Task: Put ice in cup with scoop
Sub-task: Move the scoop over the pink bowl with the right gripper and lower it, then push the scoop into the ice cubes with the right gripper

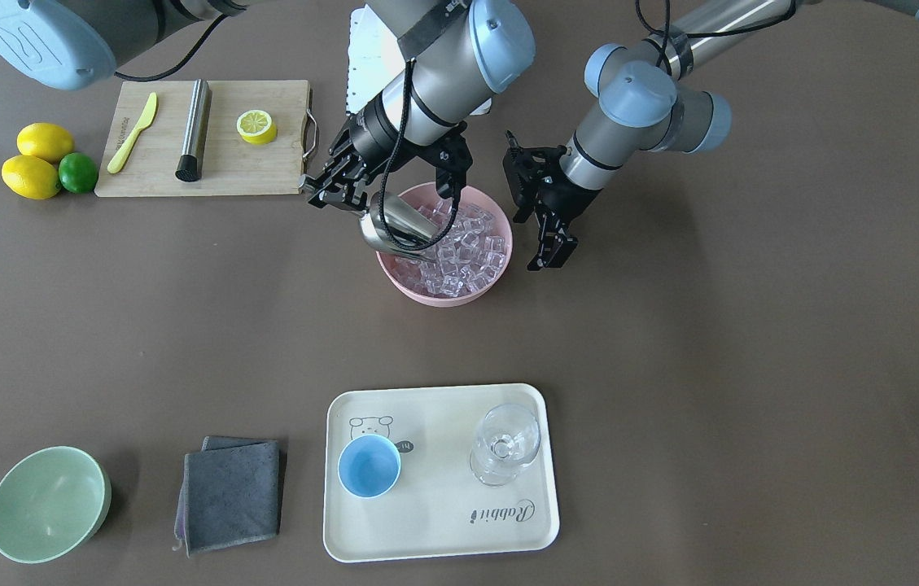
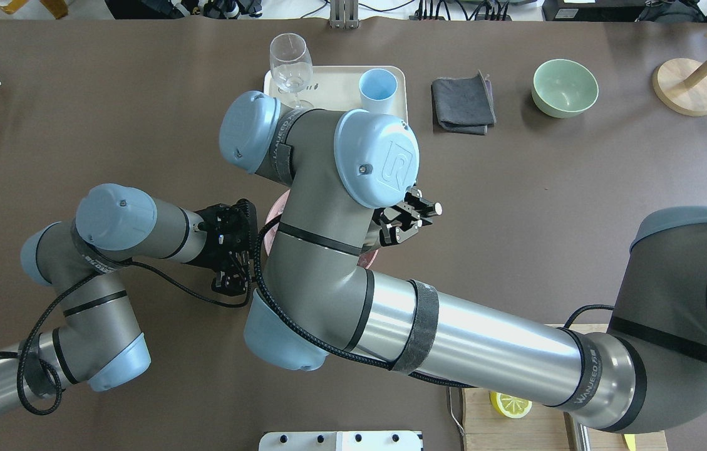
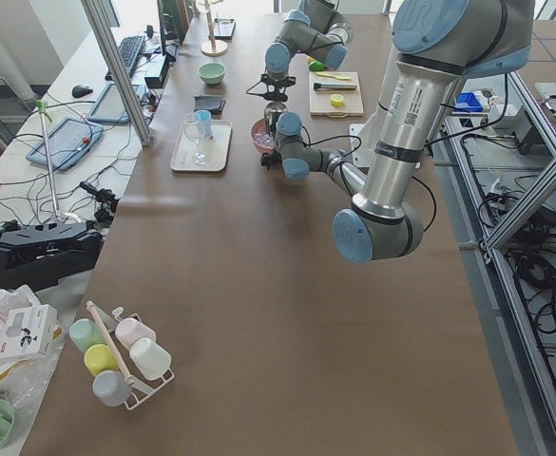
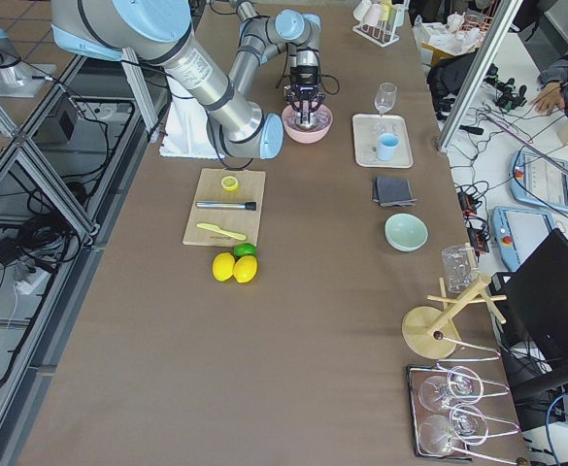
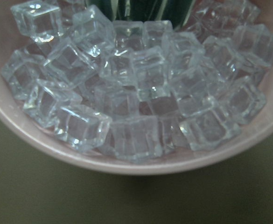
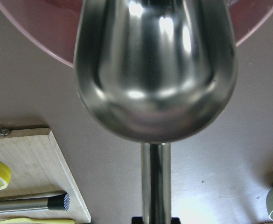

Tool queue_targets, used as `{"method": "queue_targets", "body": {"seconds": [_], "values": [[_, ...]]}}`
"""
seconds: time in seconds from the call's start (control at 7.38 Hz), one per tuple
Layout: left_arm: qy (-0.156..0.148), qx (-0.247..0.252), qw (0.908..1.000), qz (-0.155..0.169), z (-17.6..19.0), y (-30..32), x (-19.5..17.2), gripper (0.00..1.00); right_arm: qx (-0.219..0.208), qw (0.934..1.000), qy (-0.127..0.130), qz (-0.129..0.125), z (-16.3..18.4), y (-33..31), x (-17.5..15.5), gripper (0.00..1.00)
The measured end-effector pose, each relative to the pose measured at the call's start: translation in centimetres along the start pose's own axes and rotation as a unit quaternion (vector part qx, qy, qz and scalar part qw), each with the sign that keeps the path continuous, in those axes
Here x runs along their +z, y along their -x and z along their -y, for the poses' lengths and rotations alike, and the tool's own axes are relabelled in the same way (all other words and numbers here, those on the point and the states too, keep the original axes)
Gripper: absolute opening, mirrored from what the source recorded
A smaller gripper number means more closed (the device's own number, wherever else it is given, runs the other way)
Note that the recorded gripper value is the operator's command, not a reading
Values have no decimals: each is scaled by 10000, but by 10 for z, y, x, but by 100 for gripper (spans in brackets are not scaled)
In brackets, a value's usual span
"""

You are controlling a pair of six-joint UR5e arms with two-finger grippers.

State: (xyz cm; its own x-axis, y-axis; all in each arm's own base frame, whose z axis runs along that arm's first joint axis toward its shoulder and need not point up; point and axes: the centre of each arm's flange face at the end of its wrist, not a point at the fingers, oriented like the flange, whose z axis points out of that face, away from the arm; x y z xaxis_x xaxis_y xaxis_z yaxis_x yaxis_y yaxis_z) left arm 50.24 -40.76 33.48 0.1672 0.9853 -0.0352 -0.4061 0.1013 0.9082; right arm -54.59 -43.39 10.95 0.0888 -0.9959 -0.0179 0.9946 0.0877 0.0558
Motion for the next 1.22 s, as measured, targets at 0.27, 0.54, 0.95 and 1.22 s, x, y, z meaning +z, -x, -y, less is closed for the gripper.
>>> {"method": "queue_targets", "body": {"seconds": [0.27,0.54,0.95,1.22], "values": [[-41,9,10000,10,-13,-1,0,99,26,9999,-98,-41,4,-1,5,0],[18,-12,10000,4,-22,-1,3,99,27,9993,-349,-137,0,1,13,0],[28,-14,10000,5,-20,-1,5,99,33,9967,-769,-269,-7,5,25,0],[36,-16,10000,3,-18,-1,6,99,146,9937,-1059,-332,-12,8,33,0]]}}
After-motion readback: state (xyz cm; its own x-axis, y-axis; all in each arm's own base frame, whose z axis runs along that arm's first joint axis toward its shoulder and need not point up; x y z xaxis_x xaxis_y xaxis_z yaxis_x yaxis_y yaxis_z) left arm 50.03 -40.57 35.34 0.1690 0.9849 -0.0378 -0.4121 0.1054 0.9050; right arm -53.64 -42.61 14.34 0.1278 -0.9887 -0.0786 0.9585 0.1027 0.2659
